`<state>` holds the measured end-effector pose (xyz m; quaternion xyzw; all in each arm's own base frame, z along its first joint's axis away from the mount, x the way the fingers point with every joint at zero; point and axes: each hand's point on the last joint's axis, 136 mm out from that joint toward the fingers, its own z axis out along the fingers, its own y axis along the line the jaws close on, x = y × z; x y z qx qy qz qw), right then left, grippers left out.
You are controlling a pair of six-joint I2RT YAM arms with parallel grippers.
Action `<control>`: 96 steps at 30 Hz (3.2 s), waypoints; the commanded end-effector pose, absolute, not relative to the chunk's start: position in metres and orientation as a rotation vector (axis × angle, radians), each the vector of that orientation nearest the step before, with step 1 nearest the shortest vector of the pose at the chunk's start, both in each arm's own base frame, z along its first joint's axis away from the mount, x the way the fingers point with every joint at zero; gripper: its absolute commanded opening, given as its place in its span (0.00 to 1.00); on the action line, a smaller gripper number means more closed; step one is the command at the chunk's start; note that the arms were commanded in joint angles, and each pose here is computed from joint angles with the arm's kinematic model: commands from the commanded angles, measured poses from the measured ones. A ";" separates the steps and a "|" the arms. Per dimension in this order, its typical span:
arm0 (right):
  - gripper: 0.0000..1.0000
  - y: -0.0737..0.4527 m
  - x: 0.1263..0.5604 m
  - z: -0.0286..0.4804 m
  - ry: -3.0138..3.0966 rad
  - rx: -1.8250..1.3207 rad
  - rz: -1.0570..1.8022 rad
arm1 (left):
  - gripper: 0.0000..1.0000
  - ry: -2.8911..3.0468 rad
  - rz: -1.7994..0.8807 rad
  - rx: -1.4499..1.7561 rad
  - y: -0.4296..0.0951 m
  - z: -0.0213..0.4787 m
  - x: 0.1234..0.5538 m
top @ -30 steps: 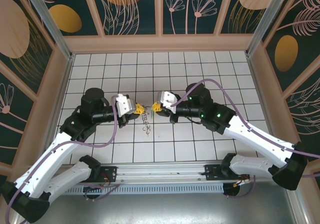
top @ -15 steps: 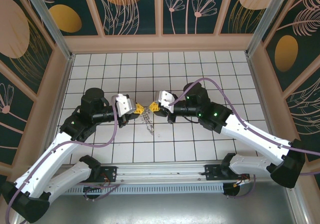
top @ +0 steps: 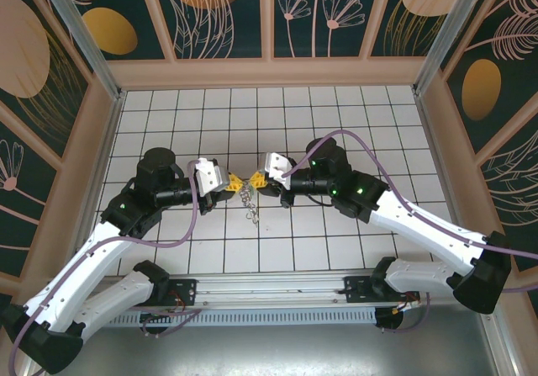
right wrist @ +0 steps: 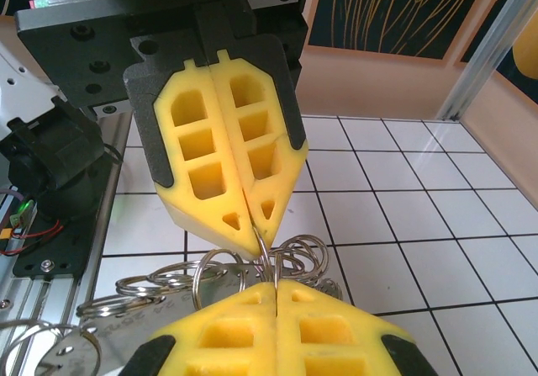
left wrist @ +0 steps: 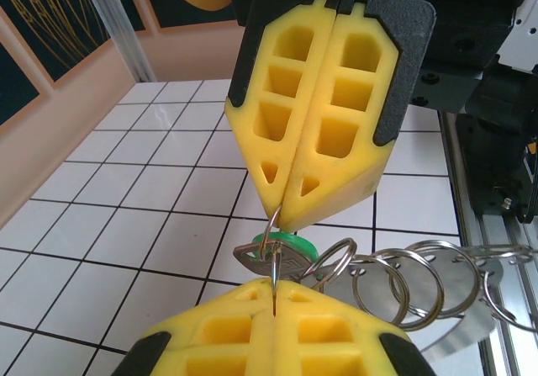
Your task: Put the keys on the keyring
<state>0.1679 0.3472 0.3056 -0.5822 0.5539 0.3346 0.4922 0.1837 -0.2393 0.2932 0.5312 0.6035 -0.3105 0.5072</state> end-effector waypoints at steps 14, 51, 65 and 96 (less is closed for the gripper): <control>0.00 0.345 0.163 0.332 1.291 -1.377 0.823 | 0.00 1.421 -0.728 1.272 -0.241 0.305 0.186; 0.00 0.347 0.168 0.322 1.313 -1.387 0.830 | 0.00 1.414 -0.729 1.275 -0.241 0.305 0.185; 0.00 0.350 0.165 0.315 1.319 -1.416 0.858 | 0.00 1.413 -0.726 1.273 -0.241 0.306 0.185; 0.00 0.353 0.163 0.298 1.350 -1.483 0.863 | 0.00 1.405 -0.728 1.270 -0.241 0.308 0.184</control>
